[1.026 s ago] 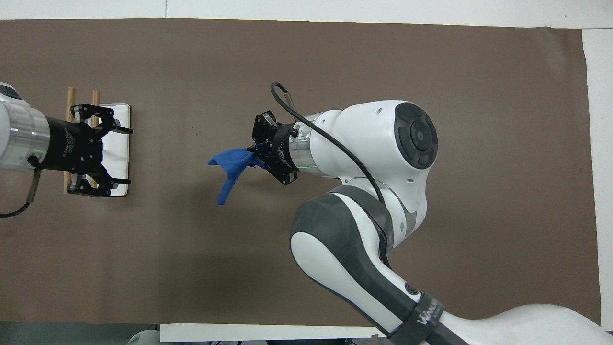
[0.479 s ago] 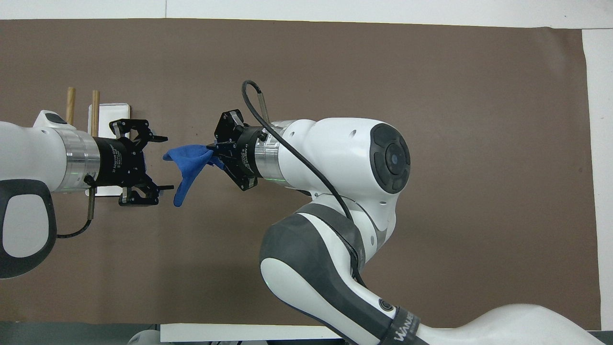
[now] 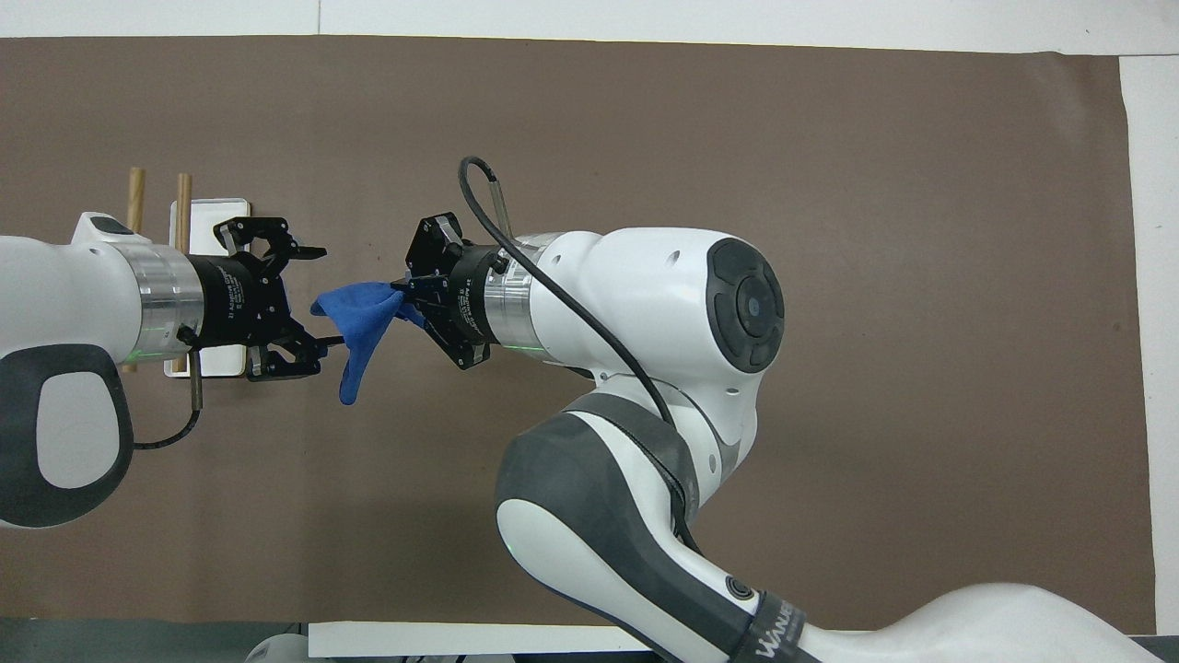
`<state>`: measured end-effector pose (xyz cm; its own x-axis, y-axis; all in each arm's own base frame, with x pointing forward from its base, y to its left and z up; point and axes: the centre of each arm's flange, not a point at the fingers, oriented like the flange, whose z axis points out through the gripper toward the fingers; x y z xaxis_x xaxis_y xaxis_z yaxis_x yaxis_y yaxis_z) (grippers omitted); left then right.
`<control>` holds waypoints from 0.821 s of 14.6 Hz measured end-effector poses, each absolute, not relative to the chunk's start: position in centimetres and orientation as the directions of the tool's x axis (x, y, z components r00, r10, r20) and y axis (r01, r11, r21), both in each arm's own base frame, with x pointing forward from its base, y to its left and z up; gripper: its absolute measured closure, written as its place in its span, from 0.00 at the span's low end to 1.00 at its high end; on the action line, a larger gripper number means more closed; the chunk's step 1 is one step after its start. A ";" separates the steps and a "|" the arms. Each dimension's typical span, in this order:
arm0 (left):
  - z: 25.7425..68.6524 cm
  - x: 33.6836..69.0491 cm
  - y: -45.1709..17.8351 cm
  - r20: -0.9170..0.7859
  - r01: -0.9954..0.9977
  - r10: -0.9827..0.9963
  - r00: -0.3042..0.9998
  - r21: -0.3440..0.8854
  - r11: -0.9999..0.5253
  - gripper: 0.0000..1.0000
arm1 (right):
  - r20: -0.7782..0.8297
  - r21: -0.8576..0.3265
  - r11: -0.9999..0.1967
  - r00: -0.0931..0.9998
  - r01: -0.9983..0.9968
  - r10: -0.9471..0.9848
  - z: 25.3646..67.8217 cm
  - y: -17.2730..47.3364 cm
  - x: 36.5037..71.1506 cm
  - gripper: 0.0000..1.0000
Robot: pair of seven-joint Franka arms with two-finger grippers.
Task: Right arm passes towel to left arm to hang
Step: 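Bring the towel to the left gripper and close the left gripper on it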
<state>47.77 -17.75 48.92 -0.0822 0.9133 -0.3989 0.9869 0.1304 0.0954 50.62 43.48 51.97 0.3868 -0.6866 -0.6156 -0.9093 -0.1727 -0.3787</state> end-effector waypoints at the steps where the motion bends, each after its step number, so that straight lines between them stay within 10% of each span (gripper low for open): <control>1: 48.6 47.9 -17.8 -0.398 0.987 0.913 -0.086 0.093 0.133 0.11 | -0.616 -0.379 -0.173 0.387 -0.909 -0.687 52.0 43.5 50.6 0.95; 9: 48.2 48.1 -17.8 -0.397 0.986 0.913 -0.090 0.091 0.137 0.98 | -0.616 -0.379 -0.172 0.386 -0.909 -0.686 52.0 43.5 50.7 0.95; 12: 48.2 48.1 -17.8 -0.398 0.986 0.913 -0.090 0.092 0.137 0.98 | -0.616 -0.379 -0.172 0.386 -0.909 -0.686 52.0 43.5 50.7 0.95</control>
<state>48.12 -17.83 48.24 -0.0903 0.9131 -0.3976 0.9862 0.1375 0.0918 50.66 43.47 51.98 0.3864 -0.6862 -0.6163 -0.9094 -0.1720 -0.3787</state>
